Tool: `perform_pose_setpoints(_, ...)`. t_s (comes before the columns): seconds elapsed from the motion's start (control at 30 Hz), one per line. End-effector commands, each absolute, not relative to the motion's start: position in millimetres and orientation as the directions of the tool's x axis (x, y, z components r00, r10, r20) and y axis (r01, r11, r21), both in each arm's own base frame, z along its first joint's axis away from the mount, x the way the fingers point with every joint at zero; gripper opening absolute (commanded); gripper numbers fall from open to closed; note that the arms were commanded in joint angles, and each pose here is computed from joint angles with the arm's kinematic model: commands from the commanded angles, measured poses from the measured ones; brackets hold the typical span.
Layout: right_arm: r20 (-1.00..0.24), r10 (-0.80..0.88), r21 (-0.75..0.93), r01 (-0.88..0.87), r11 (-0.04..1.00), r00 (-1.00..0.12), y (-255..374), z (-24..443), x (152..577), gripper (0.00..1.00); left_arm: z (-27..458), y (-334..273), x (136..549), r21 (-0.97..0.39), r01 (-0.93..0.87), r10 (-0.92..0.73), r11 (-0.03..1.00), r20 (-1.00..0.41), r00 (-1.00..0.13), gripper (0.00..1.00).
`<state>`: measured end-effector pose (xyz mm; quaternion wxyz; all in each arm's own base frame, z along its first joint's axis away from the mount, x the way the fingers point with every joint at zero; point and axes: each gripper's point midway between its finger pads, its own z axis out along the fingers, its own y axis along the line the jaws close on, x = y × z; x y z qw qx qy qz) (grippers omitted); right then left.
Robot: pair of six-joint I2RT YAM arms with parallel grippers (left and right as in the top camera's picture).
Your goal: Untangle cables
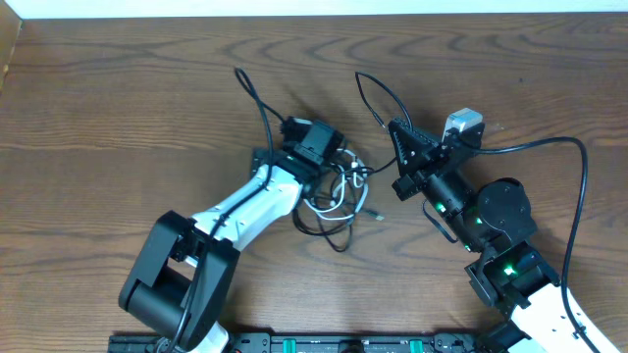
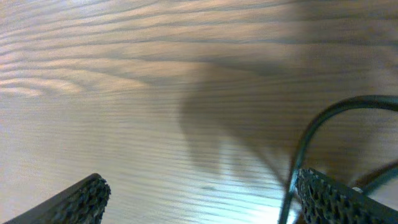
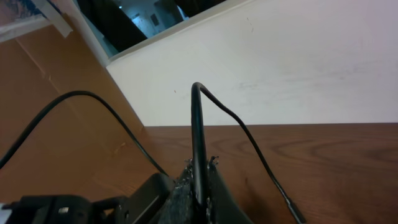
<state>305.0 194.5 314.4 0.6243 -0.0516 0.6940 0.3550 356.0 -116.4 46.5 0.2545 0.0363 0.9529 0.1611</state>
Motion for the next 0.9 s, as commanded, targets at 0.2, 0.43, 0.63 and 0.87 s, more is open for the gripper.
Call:
perform_pose_setpoints(0.2,-0.921,0.386,0.365,-0.465,0.806,-0.053,151.0,350.4,308.8,0.01,45.7,-65.9,356.2,0.39,-0.15,0.048,0.909,-0.455,-0.889,0.89)
perform_pose_setpoints(0.43,-0.952,0.282,0.231,-0.324,0.917,0.119,91.0,372.4,308.8,0.01,44.6,-66.7,355.3,0.384,-0.146,0.046,0.912,-0.449,-0.893,0.89)
perform_pose_setpoints(0.63,-0.973,0.124,0.112,-0.071,0.991,0.194,27.5,375.4,309.5,0.01,44.5,-66.7,355.2,0.384,-0.146,0.046,0.912,-0.448,-0.893,0.88)
perform_pose_setpoints(0.87,-0.993,-0.061,-0.014,0.396,0.918,0.105,-71.0,356.2,301.1,0.01,44.5,-66.7,355.1,0.384,-0.146,0.046,0.912,-0.448,-0.893,0.88)
